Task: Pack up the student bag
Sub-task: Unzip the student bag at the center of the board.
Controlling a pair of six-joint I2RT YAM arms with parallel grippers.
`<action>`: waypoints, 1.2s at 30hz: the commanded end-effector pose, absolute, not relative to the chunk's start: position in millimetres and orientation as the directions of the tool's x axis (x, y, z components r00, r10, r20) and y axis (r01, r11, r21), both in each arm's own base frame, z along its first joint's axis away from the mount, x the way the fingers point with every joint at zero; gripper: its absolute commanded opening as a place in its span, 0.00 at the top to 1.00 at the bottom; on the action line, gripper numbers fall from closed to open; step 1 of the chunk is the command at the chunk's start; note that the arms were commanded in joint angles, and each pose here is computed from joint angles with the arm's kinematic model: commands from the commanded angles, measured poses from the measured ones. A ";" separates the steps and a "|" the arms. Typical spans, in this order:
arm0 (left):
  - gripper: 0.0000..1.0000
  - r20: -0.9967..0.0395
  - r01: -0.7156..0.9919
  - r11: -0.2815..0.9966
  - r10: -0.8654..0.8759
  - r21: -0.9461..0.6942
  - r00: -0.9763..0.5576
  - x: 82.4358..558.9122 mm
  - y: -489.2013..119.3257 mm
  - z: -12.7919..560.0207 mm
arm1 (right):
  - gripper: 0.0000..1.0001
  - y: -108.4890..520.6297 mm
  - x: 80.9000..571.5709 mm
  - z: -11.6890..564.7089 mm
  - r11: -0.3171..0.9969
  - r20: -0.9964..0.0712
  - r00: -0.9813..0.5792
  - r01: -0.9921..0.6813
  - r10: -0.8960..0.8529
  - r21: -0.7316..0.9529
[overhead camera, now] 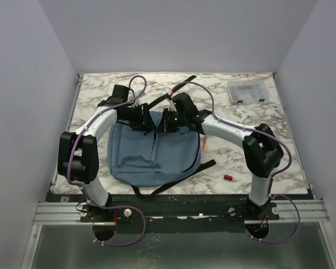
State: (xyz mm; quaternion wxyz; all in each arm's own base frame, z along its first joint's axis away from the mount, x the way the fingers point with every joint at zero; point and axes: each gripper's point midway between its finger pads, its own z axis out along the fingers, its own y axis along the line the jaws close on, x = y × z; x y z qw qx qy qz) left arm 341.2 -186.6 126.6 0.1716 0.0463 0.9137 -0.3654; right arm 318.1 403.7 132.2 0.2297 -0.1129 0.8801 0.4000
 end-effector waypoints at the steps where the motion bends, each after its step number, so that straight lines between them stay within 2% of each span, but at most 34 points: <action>1: 0.52 -0.302 0.215 0.711 0.004 -0.669 -0.953 318.0 -191.5 116.0 | 0.99 408.7 314.4 149.1 0.601 -0.501 -0.865 -0.409 -0.017 0.687; 9: 0.67 -0.268 0.204 0.702 0.020 -0.682 -0.963 297.7 -195.9 105.2 | 0.99 409.2 317.0 150.4 0.594 -0.503 -0.864 -0.411 -0.012 0.691; 14: 0.67 -0.249 0.196 0.703 0.027 -0.684 -0.968 296.4 -199.1 99.7 | 1.00 409.0 318.1 150.6 0.592 -0.499 -0.867 -0.404 -0.004 0.697; 17: 0.72 -0.251 0.190 0.707 0.018 -0.681 -0.968 303.9 -200.3 100.0 | 0.99 412.2 316.9 152.5 0.578 -0.493 -0.870 -0.404 -0.003 0.709; 18: 0.75 -0.252 0.186 0.709 0.013 -0.680 -0.968 306.4 -200.5 99.9 | 0.99 412.7 317.5 152.9 0.577 -0.493 -0.870 -0.403 -0.001 0.711; 19: 0.83 -0.250 0.182 0.709 0.009 -0.681 -0.968 308.2 -201.1 99.8 | 0.99 412.9 317.5 152.7 0.576 -0.492 -0.870 -0.402 0.000 0.711; 20: 0.94 -0.249 0.178 0.708 0.002 -0.684 -0.968 309.2 -201.8 100.4 | 0.99 413.0 317.6 153.4 0.576 -0.492 -0.871 -0.401 0.002 0.712; 21: 1.00 -0.250 0.171 0.714 -0.006 -0.679 -0.968 309.8 -201.2 100.2 | 0.99 412.5 319.3 154.0 0.580 -0.494 -0.869 -0.398 0.009 0.710; 25: 1.00 -0.236 0.131 0.726 -0.044 -0.675 -0.971 295.4 -198.4 104.8 | 0.99 407.4 330.1 155.5 0.620 -0.506 -0.861 -0.363 0.063 0.695; 31: 1.00 -0.247 0.108 0.742 -0.079 -0.661 -0.966 228.6 -192.2 105.0 | 0.99 398.6 347.9 163.9 0.631 -0.505 -0.842 -0.290 0.190 0.720; 36: 1.00 -0.266 0.119 0.726 -0.091 -0.678 -0.960 177.2 -196.8 103.3 | 0.99 401.4 359.4 175.7 0.590 -0.496 -0.833 -0.277 0.246 0.758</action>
